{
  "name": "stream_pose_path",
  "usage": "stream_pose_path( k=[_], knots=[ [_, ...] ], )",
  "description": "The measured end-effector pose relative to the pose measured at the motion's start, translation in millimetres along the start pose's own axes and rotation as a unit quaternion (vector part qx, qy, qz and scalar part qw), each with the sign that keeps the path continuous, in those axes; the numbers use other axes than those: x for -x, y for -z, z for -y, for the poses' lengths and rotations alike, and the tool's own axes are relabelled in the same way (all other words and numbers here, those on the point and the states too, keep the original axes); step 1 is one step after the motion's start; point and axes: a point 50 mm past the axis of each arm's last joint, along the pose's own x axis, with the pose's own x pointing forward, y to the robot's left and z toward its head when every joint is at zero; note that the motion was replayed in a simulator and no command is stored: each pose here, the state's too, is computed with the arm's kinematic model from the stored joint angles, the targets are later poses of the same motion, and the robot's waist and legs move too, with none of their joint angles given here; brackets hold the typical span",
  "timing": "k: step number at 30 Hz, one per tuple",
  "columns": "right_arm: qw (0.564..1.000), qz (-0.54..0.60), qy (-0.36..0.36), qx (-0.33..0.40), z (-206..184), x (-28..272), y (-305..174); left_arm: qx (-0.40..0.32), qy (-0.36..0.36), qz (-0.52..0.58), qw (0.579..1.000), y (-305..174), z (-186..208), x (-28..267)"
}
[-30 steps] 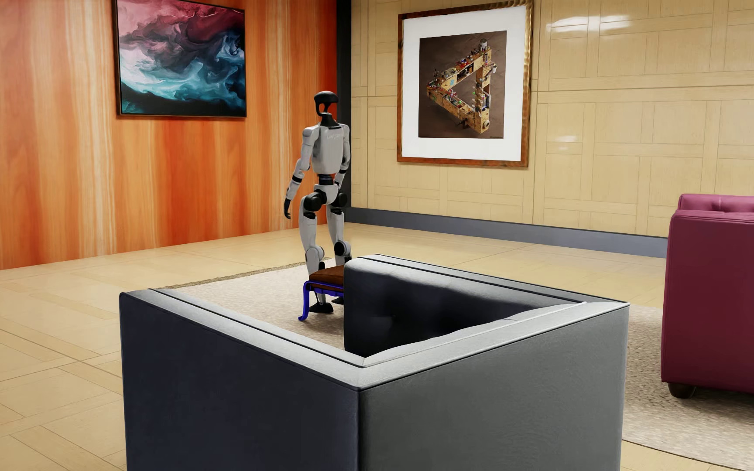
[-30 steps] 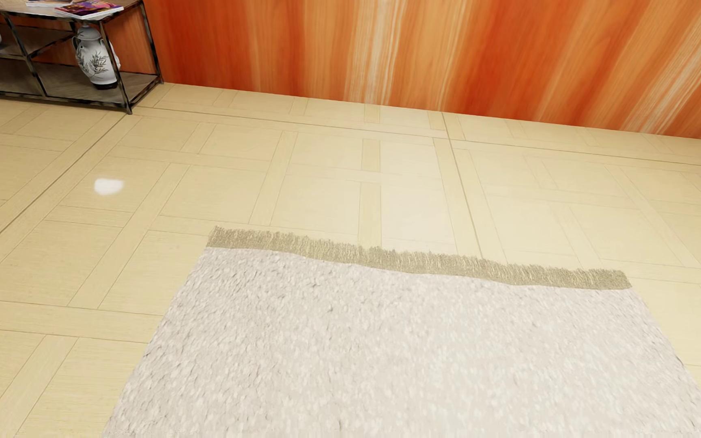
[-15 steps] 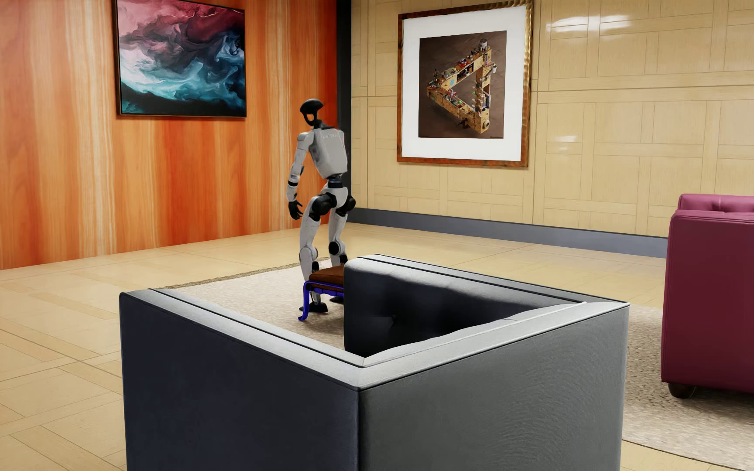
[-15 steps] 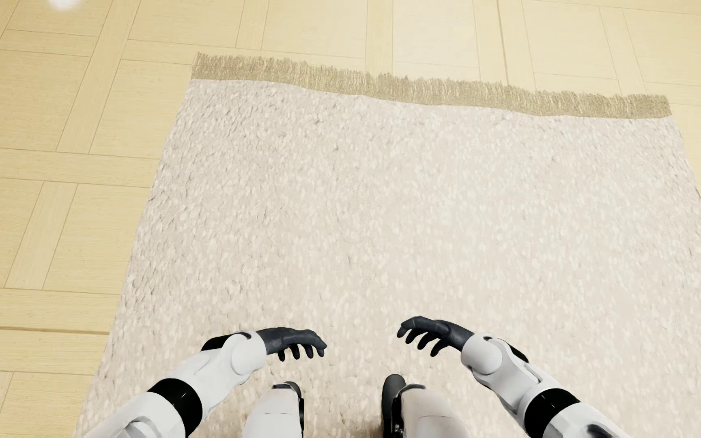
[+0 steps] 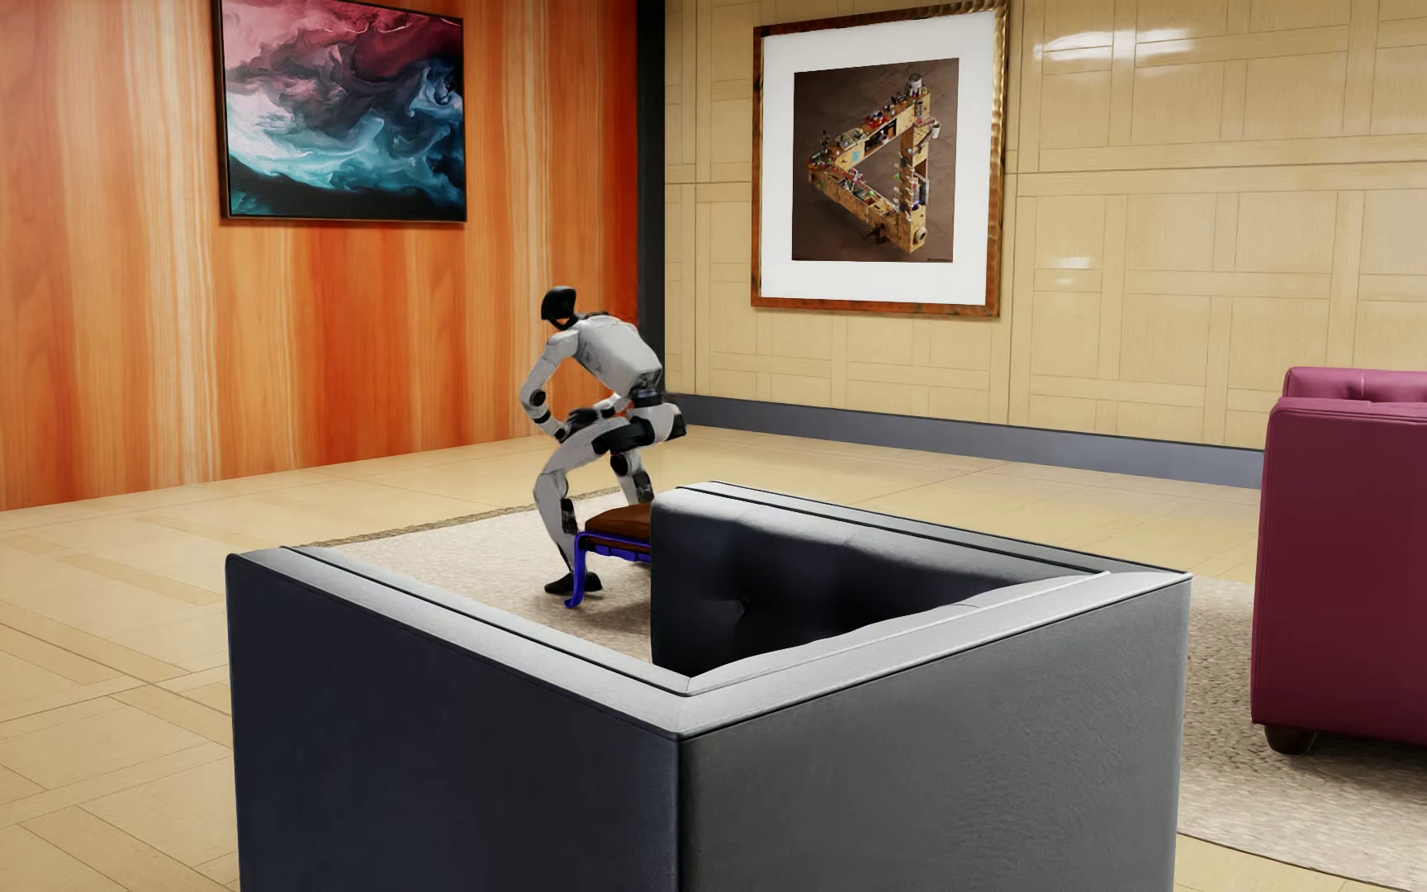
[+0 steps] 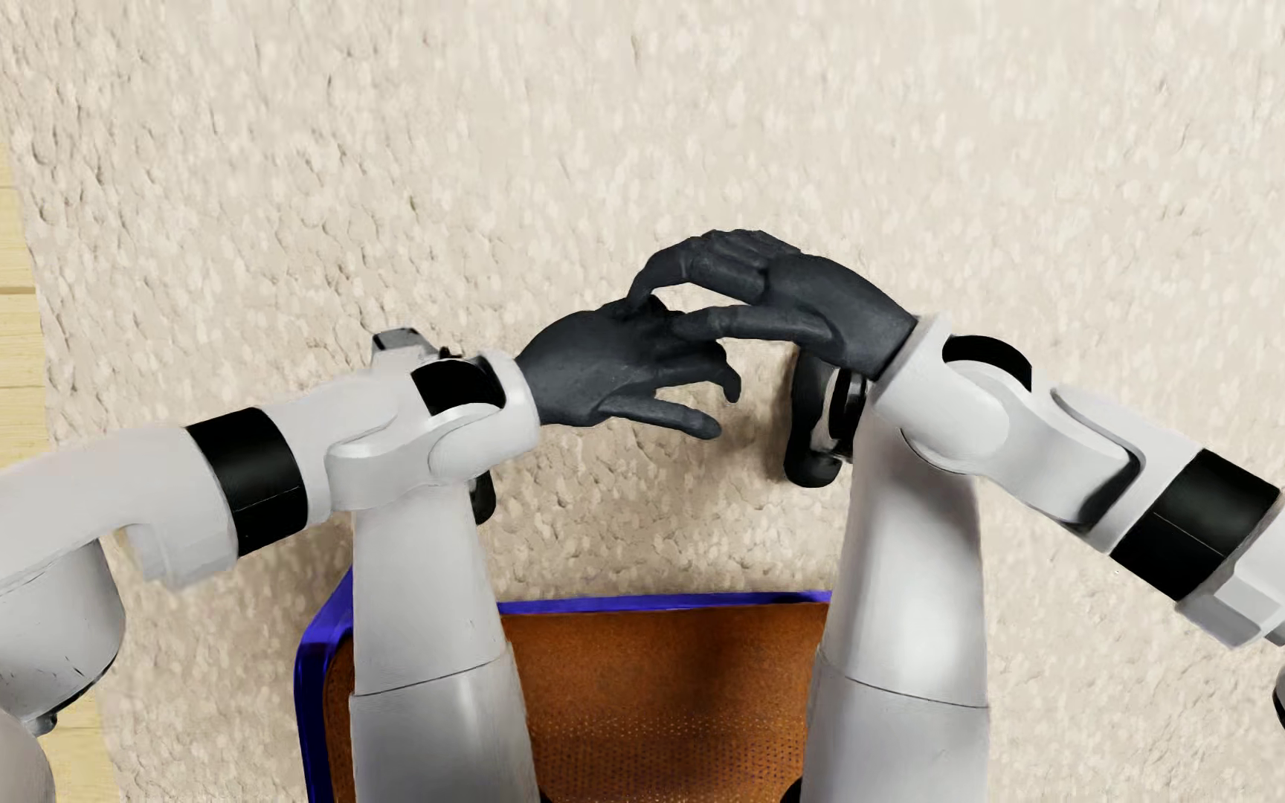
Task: Take a seat on the chair
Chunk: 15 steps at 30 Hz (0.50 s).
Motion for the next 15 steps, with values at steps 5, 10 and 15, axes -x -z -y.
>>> stream_pose_path(
  k=[5,10,15],
  knots=[
    [0.992,0.091,0.083,0.006,42,12,-41,-0.010,-0.101,0.055,0.993,-18,-47,20],
    [0.991,0.089,0.101,0.003,47,19,-44,-0.004,-0.121,0.031,0.992,-14,-52,31],
    [0.998,0.004,0.058,-0.006,24,22,-11,0.039,-0.104,-0.056,0.992,10,-26,32]
  ],
)
